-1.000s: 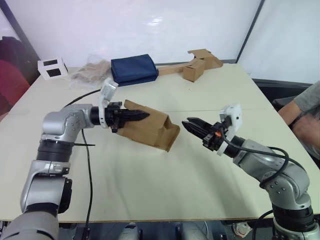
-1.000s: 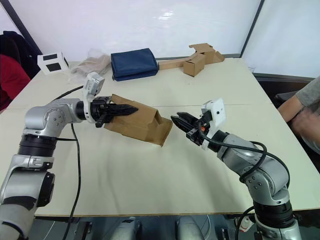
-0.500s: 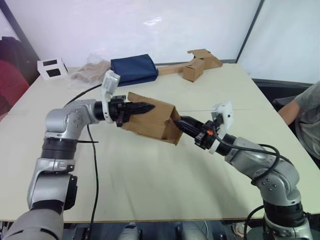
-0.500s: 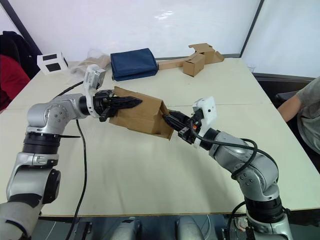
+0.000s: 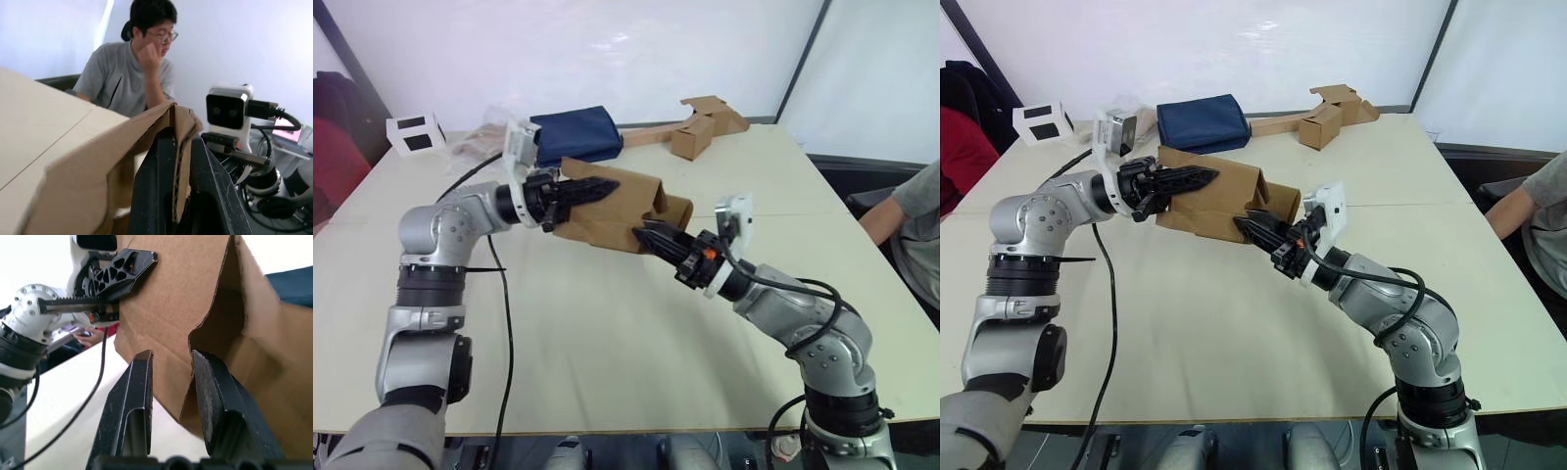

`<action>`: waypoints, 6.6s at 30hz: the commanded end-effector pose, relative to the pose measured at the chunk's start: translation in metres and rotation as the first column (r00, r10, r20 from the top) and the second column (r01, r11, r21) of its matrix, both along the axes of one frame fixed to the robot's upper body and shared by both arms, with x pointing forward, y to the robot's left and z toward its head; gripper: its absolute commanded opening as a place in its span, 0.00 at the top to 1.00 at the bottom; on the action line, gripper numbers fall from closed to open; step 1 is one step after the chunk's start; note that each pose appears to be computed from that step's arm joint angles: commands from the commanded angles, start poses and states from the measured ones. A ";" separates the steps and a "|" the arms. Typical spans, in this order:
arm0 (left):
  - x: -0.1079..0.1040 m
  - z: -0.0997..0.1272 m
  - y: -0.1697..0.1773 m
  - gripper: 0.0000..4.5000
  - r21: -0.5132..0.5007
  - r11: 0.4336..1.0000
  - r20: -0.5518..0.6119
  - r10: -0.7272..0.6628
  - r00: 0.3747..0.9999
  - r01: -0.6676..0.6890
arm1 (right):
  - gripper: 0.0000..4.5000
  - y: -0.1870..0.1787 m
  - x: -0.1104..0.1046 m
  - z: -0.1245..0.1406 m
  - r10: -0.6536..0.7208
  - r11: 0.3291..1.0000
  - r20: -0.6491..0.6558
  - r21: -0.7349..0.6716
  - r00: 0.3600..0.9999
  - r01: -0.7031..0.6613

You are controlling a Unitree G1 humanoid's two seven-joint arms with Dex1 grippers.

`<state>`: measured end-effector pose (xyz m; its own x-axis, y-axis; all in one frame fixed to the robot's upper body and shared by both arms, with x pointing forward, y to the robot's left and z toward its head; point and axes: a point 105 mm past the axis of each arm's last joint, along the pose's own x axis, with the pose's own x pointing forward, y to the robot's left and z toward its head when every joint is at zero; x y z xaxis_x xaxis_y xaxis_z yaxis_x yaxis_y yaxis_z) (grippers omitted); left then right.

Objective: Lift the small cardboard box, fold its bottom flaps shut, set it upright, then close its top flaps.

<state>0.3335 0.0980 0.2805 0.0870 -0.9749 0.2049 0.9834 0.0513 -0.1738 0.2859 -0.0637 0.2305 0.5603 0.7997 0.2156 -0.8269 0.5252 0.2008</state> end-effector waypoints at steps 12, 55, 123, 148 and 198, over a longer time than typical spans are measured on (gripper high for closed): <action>-0.006 0.025 0.009 1.00 -0.050 0.999 0.064 -0.007 0.998 0.010 | 1.00 -0.050 -0.012 0.025 -0.054 0.998 0.082 0.023 0.995 0.052; -0.021 0.020 0.003 1.00 -0.039 0.994 0.046 -0.102 0.994 0.103 | 1.00 -0.001 0.015 0.038 0.047 0.999 0.165 0.006 0.985 -0.048; -0.021 0.039 -0.005 1.00 -0.122 0.990 0.123 -0.060 0.991 0.076 | 1.00 -0.002 -0.002 0.024 0.132 0.988 0.125 -0.096 0.983 -0.121; -0.023 0.052 -0.004 1.00 -0.208 0.977 0.151 -0.013 0.988 0.045 | 1.00 -0.117 0.058 0.035 -0.344 0.937 0.092 -0.020 0.934 0.348; -0.013 0.048 0.008 1.00 -0.235 0.972 0.106 0.030 0.994 -0.004 | 0.57 -0.029 0.004 0.039 0.131 0.876 -0.003 0.469 0.991 -0.114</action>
<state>0.3256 0.0995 0.3135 0.0894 -0.9136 0.3967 0.9908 0.0411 -0.1286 0.2962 -0.0899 0.2583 0.5021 0.6933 0.5170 -0.8481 0.2780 0.4510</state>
